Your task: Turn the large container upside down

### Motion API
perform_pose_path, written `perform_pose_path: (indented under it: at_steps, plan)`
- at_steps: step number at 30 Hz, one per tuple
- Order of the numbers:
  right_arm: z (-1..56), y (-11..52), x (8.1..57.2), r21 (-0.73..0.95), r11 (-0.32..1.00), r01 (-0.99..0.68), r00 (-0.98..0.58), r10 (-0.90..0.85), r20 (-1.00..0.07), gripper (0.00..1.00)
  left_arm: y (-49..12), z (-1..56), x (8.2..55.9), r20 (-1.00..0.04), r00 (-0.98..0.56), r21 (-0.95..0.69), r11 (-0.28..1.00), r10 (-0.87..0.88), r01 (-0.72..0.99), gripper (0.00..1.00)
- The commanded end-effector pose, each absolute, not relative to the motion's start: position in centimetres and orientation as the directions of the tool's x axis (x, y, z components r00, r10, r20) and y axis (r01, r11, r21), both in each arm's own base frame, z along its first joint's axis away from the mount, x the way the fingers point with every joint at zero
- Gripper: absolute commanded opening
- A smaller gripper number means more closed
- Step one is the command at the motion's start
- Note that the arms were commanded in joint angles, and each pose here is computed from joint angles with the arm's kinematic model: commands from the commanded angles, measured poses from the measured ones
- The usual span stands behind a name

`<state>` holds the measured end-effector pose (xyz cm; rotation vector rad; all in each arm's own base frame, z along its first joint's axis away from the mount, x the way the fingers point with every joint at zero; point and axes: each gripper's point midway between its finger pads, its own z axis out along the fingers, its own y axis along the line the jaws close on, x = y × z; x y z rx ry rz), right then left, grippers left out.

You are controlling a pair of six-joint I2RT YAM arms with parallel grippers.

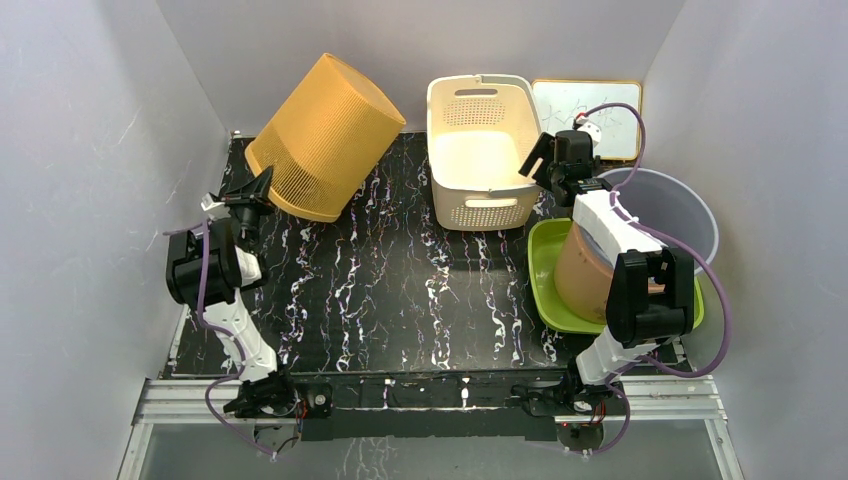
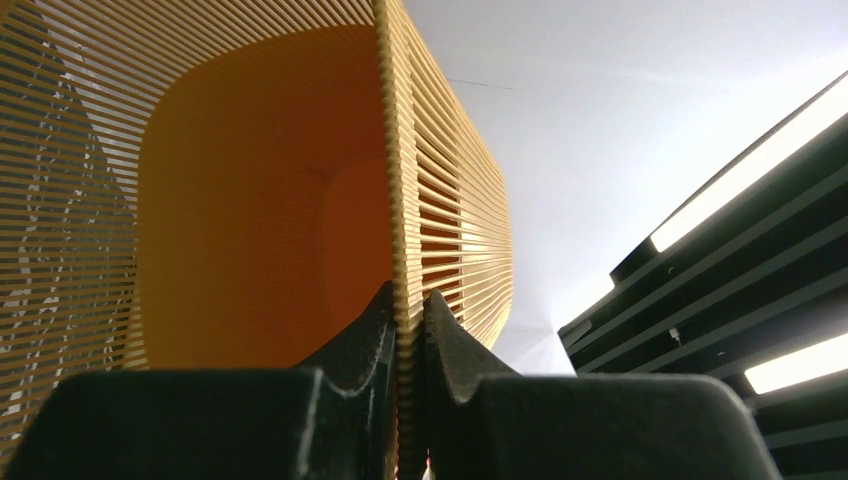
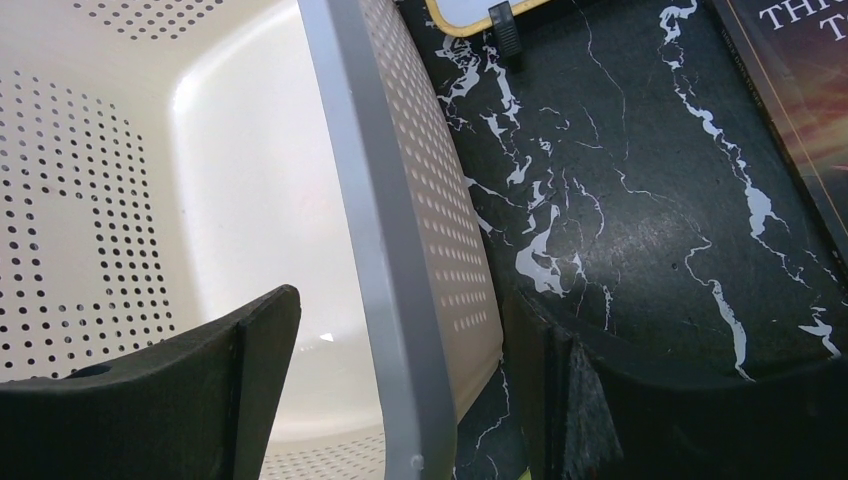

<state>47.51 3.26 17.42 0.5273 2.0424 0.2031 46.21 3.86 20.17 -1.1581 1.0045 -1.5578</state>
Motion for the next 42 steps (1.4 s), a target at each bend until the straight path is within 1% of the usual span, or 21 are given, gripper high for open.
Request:
perform_pose_path:
  at_steps: [1,4,10,11,12,14,15,18,19,20,22,26,29,32,35,36,38,41,42]
  plan:
    - [19.3,3.2,48.3,0.386,0.885,0.26,-0.363,0.46,-0.81,0.73,3.3,18.1,44.2,0.055,-0.173,-0.974,-0.092,-0.983,0.209,0.0]
    - [19.0,3.2,48.3,0.384,0.886,0.26,-0.37,0.459,-0.808,0.73,3.8,15.7,43.6,0.073,-0.157,-0.984,-0.096,-0.985,0.15,0.0]
    - [18.9,3.2,48.3,0.381,0.887,0.262,-0.373,0.457,-0.807,0.74,4.5,12.2,42.4,0.068,-0.132,-0.995,-0.077,-0.989,0.064,0.0]
    - [18.9,3.2,48.3,0.382,0.887,0.261,-0.373,0.457,-0.807,0.74,4.7,11.9,42.2,0.067,-0.127,-0.995,-0.075,-0.99,0.058,0.03]
    - [18.9,3.2,48.2,0.381,0.887,0.261,-0.374,0.457,-0.807,0.74,4.7,11.6,42.1,0.068,-0.126,-0.996,-0.075,-0.99,0.05,0.1]
    - [19.0,3.2,48.3,0.382,0.887,0.26,-0.373,0.457,-0.808,0.74,4.8,11.2,42.0,0.071,-0.122,-0.996,-0.076,-0.99,0.038,0.16]
    - [19.0,3.2,48.3,0.381,0.887,0.262,-0.373,0.457,-0.807,0.74,4.9,10.9,41.9,0.074,-0.119,-0.996,-0.078,-0.99,0.032,0.21]
    - [19.0,3.2,48.3,0.382,0.887,0.261,-0.374,0.458,-0.807,0.74,5.1,10.0,41.6,0.089,-0.107,-0.996,-0.09,-0.99,0.006,0.43]
    - [19.1,3.2,48.4,0.382,0.887,0.26,-0.372,0.457,-0.808,0.74,5.2,9.6,41.5,0.093,-0.103,-0.996,-0.093,-0.99,-0.003,0.49]
    - [19.1,3.2,48.4,0.382,0.887,0.26,-0.372,0.457,-0.808,0.74,5.2,9.4,41.4,0.095,-0.102,-0.995,-0.094,-0.99,-0.009,0.52]
    - [19.3,3.2,48.4,0.383,0.887,0.258,-0.37,0.457,-0.809,0.74,5.2,9.2,41.3,0.09,-0.102,-0.996,-0.089,-0.991,-0.015,0.55]
    - [19.3,3.3,48.4,0.383,0.888,0.254,-0.373,0.455,-0.809,0.74,4.9,9.3,41.4,0.067,-0.122,-0.998,-0.067,-0.99,-0.007,0.56]
    - [19.7,3.8,48.6,0.382,0.897,0.223,-0.384,0.441,-0.811,0.74,4.3,9.7,41.5,0.048,-0.174,-0.999,-0.05,-0.984,0.009,0.57]
    - [20.6,4.2,48.5,0.375,0.907,0.193,-0.384,0.421,-0.822,0.74,3.4,10.4,41.1,0.002,-0.222,-1.0,-0.008,-0.975,0.024,0.59]
    - [22.0,4.4,48.4,0.371,0.913,0.168,-0.371,0.407,-0.835,0.74,3.0,9.4,40.0,-0.027,-0.234,-0.998,0.039,-0.972,-0.044,0.78]
    - [22.5,4.5,48.4,0.372,0.915,0.16,-0.367,0.405,-0.838,0.74,3.1,8.7,39.6,-0.042,-0.228,-0.995,0.062,-0.973,-0.083,0.81]
    - [23.2,4.6,48.2,0.368,0.918,0.147,-0.36,0.396,-0.845,0.74,3.4,7.4,38.7,-0.075,-0.221,-0.979,0.114,-0.972,-0.169,0.83]
    - [24.0,4.9,48.1,0.363,0.923,0.124,-0.358,0.383,-0.851,0.74,3.6,5.6,37.6,-0.092,-0.244,-0.929,0.172,-0.965,-0.328,0.84]
    - [24.2,5.4,48.1,0.364,0.926,0.103,-0.367,0.376,-0.851,0.74,3.9,5.6,37.4,-0.125,-0.254,-0.907,0.214,-0.959,-0.362,0.84]
